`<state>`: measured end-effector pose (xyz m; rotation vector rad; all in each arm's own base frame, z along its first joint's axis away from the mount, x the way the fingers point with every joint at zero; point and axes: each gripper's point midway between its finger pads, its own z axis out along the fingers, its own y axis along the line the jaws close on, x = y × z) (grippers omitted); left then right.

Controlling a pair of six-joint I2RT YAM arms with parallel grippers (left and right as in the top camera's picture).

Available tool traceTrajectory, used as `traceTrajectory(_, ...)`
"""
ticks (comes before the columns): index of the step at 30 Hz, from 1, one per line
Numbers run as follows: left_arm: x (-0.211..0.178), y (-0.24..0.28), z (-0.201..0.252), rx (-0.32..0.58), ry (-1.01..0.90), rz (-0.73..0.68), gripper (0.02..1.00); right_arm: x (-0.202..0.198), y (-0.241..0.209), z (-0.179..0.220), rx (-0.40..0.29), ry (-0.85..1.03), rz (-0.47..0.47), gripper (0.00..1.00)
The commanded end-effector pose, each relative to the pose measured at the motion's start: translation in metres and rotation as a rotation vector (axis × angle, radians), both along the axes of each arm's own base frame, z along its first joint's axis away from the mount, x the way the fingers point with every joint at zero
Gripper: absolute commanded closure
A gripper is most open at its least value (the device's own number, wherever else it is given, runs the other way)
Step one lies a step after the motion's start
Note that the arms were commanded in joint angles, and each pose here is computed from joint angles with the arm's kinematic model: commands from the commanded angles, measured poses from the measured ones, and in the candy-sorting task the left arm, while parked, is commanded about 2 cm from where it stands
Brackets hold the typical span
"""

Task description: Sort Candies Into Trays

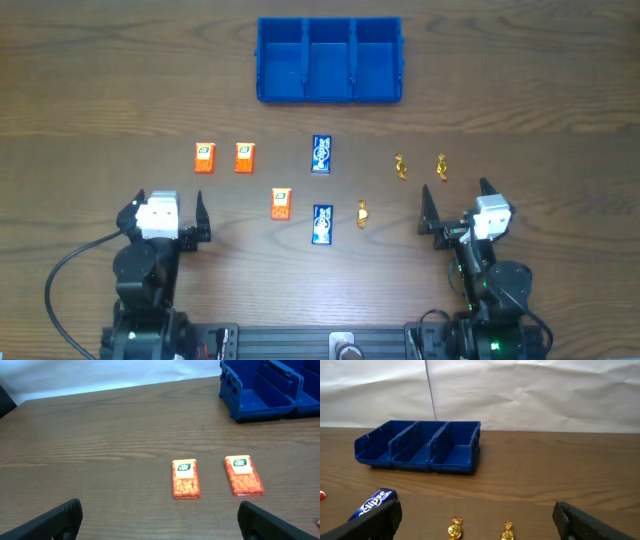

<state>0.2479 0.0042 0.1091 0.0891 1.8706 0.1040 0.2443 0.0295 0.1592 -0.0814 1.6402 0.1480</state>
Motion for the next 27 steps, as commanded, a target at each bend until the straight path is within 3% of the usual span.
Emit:
traceTrajectory(1,-0.004,0.000,-0.015,0.001,0.045,0.003,0.020,0.000,0.001,-0.001,0.009,0.003,0.000,0.003)
traceTrajectory(11,-0.004,0.005,0.003,0.008,-0.033,0.031,0.020,0.000,0.001,-0.001,0.009,0.003,0.000,0.003)
traceTrajectory(12,-0.004,0.004,0.007,-0.015,-0.052,0.031,0.020,0.000,0.001,-0.001,0.009,0.003,0.000,0.003)
traceTrajectory(16,-0.004,0.000,0.022,-0.295,-0.113,0.074,0.020,0.000,0.001,-0.001,0.009,0.003,0.000,0.003)
traceTrajectory(19,-0.006,-0.003,0.030,-0.359,-0.079,0.082,0.023,0.000,0.001,-0.001,0.009,0.003,0.000,0.003)
traceTrajectory(23,0.003,-0.010,0.059,-0.365,0.044,0.066,0.040,0.000,0.001,-0.001,0.009,0.003,0.000,0.003)
traceTrajectory(27,0.036,-0.012,0.084,-0.324,0.199,0.067,0.038,0.000,0.001,-0.001,0.009,0.003,0.000,0.003)
